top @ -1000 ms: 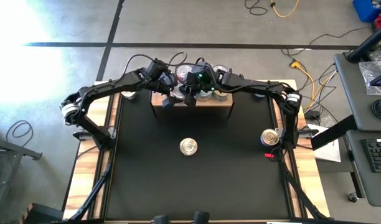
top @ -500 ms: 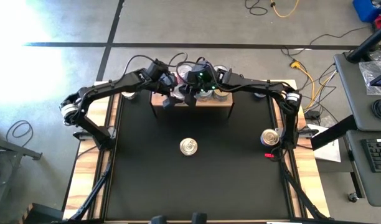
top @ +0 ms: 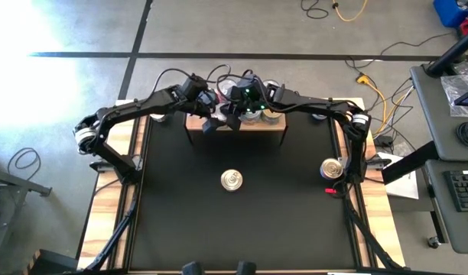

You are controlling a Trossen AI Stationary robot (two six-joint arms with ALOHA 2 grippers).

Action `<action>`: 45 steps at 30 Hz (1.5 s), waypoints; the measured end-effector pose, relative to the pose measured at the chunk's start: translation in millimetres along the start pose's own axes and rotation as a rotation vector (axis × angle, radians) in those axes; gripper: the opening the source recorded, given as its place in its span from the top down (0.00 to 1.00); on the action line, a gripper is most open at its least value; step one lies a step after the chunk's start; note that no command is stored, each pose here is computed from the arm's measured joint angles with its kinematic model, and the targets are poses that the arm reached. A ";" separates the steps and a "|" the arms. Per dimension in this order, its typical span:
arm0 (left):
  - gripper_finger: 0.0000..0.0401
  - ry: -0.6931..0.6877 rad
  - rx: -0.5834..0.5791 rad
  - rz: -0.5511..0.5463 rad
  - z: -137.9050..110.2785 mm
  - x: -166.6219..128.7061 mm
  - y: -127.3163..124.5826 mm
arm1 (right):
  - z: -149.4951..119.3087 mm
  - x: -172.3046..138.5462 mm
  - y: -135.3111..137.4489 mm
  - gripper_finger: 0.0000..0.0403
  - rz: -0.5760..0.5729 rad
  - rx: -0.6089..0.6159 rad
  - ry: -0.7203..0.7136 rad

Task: Stack canned seafood by type on shelf
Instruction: Stack the white green tuna can on top of the white green tuna can on the shelf

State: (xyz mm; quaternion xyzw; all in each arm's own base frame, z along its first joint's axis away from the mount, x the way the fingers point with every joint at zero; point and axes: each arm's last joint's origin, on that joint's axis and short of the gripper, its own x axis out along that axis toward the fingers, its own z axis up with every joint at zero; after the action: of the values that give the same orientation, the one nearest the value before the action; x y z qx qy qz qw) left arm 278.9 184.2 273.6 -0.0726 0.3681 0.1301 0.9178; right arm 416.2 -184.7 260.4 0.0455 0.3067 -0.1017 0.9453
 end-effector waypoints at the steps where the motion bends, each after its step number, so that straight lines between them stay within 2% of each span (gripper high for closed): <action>1: 0.02 -0.001 0.000 0.002 0.1 0.1 0.1 | -0.2 0.0 0.0 0.97 0.000 0.001 0.001; 11: 0.01 -0.013 -0.023 0.038 1.8 -0.6 -0.2 | -2.0 0.4 0.3 0.97 -0.006 0.001 0.015; 15: 0.01 -0.064 0.032 0.043 -1.3 5.5 -0.5 | -3.5 0.5 -0.1 0.97 -0.012 0.000 0.027; 19: 0.01 -0.113 -0.027 0.045 -11.3 14.7 -0.4 | -4.4 -0.6 -0.4 0.97 -0.013 -0.011 0.038; 27: 0.01 -0.199 -0.007 0.045 -21.3 24.0 -1.5 | -5.5 -1.3 -1.9 0.97 -0.025 -0.017 0.051; 37: 0.01 -0.430 -0.020 0.036 -52.9 37.7 -6.9 | -11.5 -2.4 -1.9 0.97 -0.016 -0.029 0.114; 45: 0.01 -0.421 -0.004 0.025 -58.7 31.8 -10.2 | -12.1 -2.2 -1.2 0.97 -0.005 -0.003 0.120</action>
State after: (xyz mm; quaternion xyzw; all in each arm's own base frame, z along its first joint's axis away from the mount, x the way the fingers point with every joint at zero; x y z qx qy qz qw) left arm 265.4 166.9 209.7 -0.0411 0.1688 0.1544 0.9726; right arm 407.3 -183.7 251.9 0.0493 0.3629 -0.1008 0.9250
